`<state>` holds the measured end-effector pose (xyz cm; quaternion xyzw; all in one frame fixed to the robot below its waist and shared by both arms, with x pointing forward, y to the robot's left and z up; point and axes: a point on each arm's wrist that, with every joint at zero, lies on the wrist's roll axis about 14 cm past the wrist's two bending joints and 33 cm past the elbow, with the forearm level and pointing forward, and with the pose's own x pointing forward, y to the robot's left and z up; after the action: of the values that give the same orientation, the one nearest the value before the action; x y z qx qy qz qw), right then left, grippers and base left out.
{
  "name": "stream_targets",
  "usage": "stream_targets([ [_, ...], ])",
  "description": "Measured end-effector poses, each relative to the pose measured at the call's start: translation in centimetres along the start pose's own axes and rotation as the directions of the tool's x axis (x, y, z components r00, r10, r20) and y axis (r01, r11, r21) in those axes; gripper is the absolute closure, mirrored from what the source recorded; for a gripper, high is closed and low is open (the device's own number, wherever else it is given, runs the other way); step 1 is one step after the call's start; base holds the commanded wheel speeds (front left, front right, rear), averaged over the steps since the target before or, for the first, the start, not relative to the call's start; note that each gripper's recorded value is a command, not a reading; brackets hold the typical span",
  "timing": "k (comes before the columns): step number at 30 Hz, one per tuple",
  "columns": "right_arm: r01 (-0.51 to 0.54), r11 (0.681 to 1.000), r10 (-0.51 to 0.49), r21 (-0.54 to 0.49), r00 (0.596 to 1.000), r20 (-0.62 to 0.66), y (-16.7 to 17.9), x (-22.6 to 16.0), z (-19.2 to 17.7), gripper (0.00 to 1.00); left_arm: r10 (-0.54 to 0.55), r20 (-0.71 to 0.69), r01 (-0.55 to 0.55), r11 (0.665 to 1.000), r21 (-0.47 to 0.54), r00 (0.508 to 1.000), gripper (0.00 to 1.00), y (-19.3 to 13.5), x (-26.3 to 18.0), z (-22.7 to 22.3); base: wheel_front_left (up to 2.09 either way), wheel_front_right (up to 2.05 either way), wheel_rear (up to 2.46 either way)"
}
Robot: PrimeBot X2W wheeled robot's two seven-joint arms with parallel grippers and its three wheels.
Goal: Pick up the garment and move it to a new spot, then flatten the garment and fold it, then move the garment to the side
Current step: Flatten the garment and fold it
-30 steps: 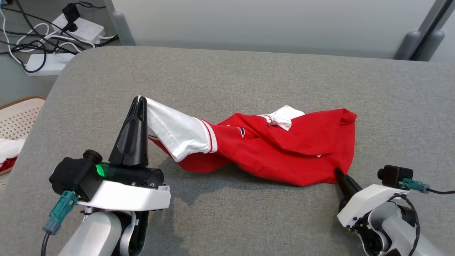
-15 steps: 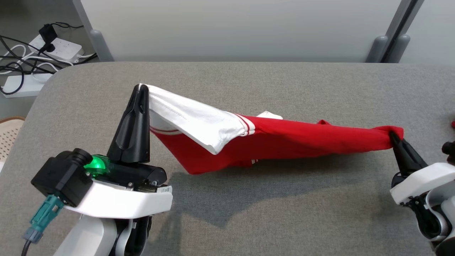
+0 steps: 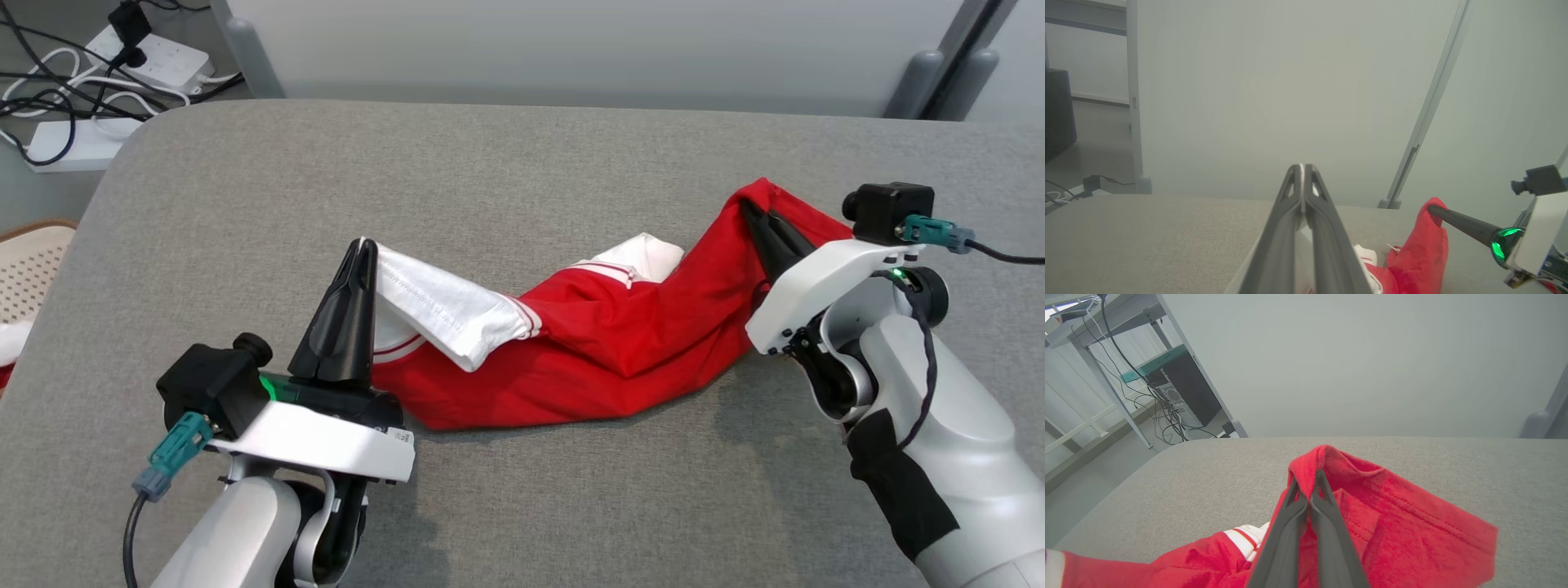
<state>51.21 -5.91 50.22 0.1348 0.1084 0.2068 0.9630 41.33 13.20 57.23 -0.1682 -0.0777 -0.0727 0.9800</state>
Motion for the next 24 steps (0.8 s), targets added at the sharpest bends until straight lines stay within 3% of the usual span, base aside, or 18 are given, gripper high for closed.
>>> stream_targets([
  [4,0.009,0.999,-0.009,-0.054,1.000,0.005,0.2,1.7,-0.8,1.00,0.029,0.027,-0.030,0.999,0.027,0.999,1.00,1.1,0.3,0.4,0.00,0.00,0.00],
  [5,0.028,0.998,-0.028,-0.054,1.000,0.000,-0.4,1.9,-1.1,0.68,0.041,0.027,-0.042,0.999,0.031,0.999,1.00,1.5,0.2,0.3,0.00,0.00,0.00],
  [6,0.048,0.997,-0.049,-0.053,0.999,-0.010,-0.9,2.0,-1.5,0.00,0.048,0.023,-0.048,0.998,0.034,0.999,1.00,1.8,0.1,0.2,0.00,0.00,0.00],
  [11,0.063,0.997,-0.065,-0.044,0.997,-0.040,-0.8,2.1,-3.1,0.00,0.073,0.031,-0.074,0.996,0.045,0.997,1.00,2.7,-0.1,0.2,0.00,0.00,0.00],
  [16,0.065,0.998,-0.065,0.009,0.998,0.015,-0.7,1.8,-2.1,0.00,0.068,0.038,-0.069,0.997,0.030,0.997,1.00,2.4,0.2,0.2,0.00,0.00,0.00],
  [21,0.108,0.993,-0.109,0.054,0.994,0.021,-3.0,0.3,-3.0,0.00,0.073,0.037,-0.074,0.997,0.030,0.997,1.00,2.5,0.6,0.0,0.00,0.00,0.00],
  [24,0.126,0.982,-0.135,0.139,0.989,0.059,-3.9,-0.1,-2.4,0.00,0.074,0.036,-0.075,0.996,0.037,0.997,1.00,2.6,0.6,-0.1,0.00,0.00,0.00],
])
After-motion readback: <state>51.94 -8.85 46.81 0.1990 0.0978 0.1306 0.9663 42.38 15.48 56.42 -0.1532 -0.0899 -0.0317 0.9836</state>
